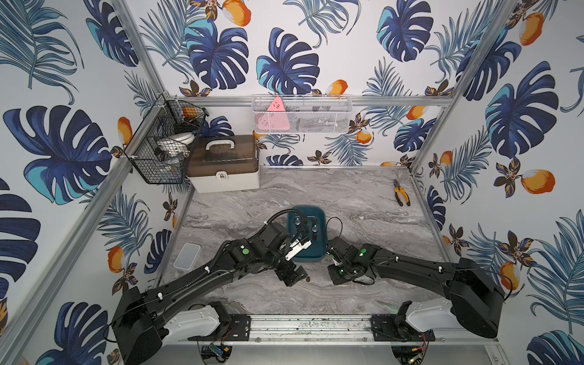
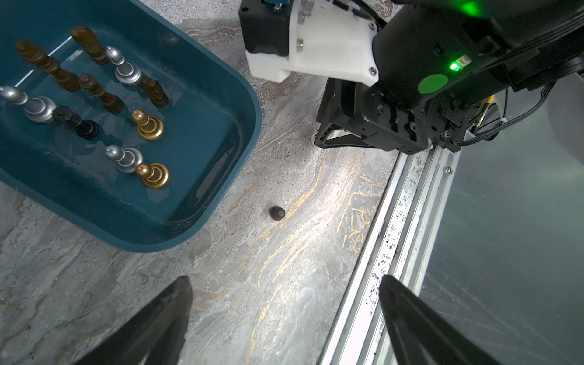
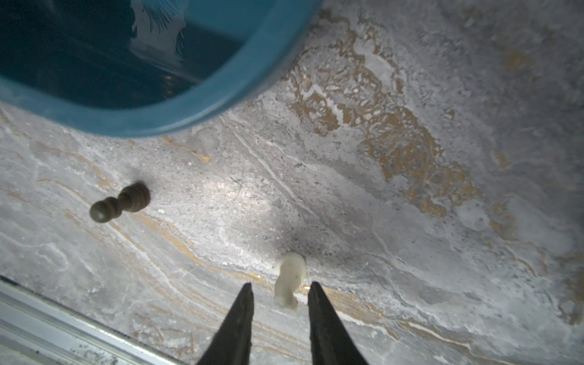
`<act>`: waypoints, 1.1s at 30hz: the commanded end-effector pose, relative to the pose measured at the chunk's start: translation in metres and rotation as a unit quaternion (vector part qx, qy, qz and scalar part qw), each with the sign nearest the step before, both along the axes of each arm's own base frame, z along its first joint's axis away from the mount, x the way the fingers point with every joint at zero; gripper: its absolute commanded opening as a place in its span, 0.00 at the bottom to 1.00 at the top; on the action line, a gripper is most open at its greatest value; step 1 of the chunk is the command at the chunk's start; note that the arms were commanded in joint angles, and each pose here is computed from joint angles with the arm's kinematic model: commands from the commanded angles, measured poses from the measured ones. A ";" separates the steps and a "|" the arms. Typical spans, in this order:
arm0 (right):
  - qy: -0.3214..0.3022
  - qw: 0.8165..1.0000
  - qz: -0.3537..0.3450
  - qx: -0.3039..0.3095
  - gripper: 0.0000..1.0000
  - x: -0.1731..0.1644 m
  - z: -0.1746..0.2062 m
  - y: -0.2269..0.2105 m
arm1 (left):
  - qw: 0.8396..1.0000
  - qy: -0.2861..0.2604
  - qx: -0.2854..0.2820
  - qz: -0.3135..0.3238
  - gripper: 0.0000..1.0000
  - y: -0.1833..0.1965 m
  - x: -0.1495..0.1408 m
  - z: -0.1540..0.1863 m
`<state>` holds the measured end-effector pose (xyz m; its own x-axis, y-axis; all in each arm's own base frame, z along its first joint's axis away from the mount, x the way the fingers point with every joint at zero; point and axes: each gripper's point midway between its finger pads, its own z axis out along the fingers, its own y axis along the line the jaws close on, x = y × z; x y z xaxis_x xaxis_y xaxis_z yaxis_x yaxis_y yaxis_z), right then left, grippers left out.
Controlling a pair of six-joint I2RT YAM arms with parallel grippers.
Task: Put the chess pieces into the storage box
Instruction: Pick up the chess piece at the center of the board.
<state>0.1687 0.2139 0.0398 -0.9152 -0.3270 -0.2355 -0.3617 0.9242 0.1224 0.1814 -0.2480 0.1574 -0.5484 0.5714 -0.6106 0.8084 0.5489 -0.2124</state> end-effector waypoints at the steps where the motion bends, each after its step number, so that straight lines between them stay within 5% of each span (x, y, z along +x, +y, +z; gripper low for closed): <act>1: -0.008 1.000 0.000 0.007 0.32 0.004 -0.001 0.004 | 1.000 -0.016 0.002 -0.004 0.95 0.001 0.002 0.003; 33: -0.003 1.000 0.001 0.009 0.12 0.000 -0.009 0.002 | 1.000 0.001 0.023 0.003 0.94 0.000 0.007 -0.008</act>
<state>0.1679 0.2139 0.0291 -0.9142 -0.3261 -0.2407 -0.3633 0.9226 0.1299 0.1871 -0.2478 0.1477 -0.5616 0.5909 -0.5792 0.7991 0.5689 -0.1944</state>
